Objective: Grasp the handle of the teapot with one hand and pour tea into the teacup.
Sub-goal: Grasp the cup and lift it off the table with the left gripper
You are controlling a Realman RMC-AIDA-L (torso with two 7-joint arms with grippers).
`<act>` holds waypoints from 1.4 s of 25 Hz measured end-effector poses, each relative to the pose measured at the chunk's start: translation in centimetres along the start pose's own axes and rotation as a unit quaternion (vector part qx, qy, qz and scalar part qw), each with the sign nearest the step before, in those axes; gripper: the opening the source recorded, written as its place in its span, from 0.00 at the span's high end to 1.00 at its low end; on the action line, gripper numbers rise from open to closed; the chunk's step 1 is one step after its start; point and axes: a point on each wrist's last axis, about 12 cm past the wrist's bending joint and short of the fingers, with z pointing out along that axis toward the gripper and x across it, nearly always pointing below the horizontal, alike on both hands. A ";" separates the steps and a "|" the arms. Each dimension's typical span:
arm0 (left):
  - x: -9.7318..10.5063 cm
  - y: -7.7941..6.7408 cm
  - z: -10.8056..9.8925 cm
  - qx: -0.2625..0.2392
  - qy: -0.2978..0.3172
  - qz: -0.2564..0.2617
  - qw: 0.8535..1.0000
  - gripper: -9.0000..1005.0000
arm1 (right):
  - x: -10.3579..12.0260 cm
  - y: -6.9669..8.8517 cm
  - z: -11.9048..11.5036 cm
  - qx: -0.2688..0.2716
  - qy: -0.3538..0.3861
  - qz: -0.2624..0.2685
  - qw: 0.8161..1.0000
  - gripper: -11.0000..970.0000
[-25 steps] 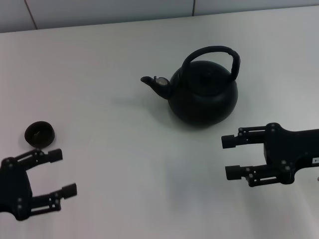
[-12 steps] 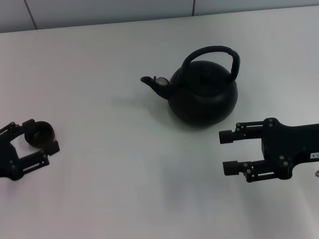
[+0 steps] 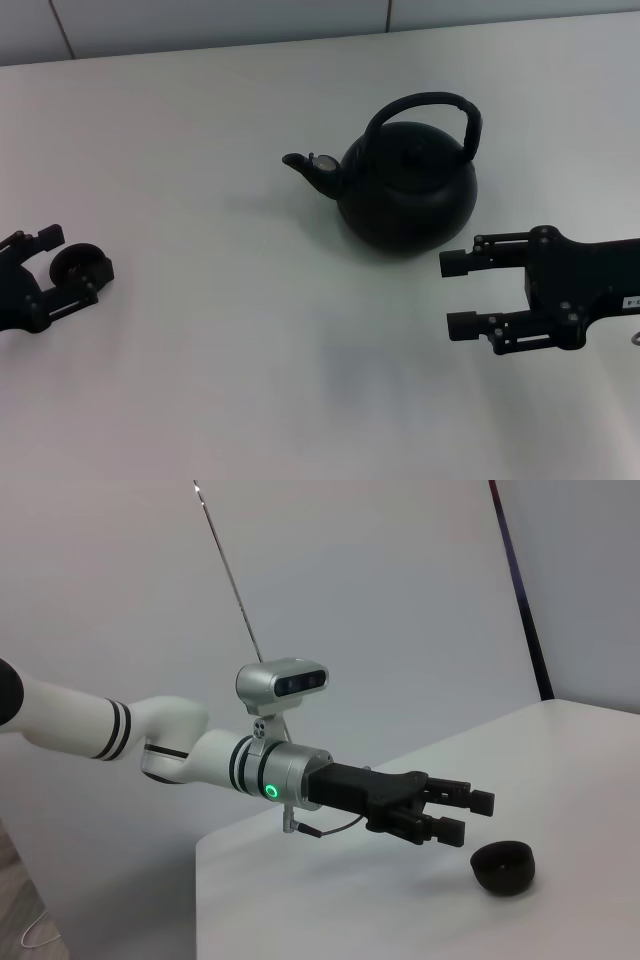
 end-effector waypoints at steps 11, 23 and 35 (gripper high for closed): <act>0.4 0.8 0.2 -0.029 0.018 0.000 0.999 0.14 | -0.1 -0.1 0.1 -0.002 -0.002 -0.001 1.000 0.26; 1.1 0.7 0.3 -0.026 0.052 0.008 0.998 0.14 | -0.6 -0.4 0.4 -0.006 -0.003 -0.006 1.000 0.26; 1.1 0.8 0.7 -0.030 0.057 0.011 0.998 0.14 | -0.7 -0.4 0.5 -0.009 0.000 -0.009 1.000 0.26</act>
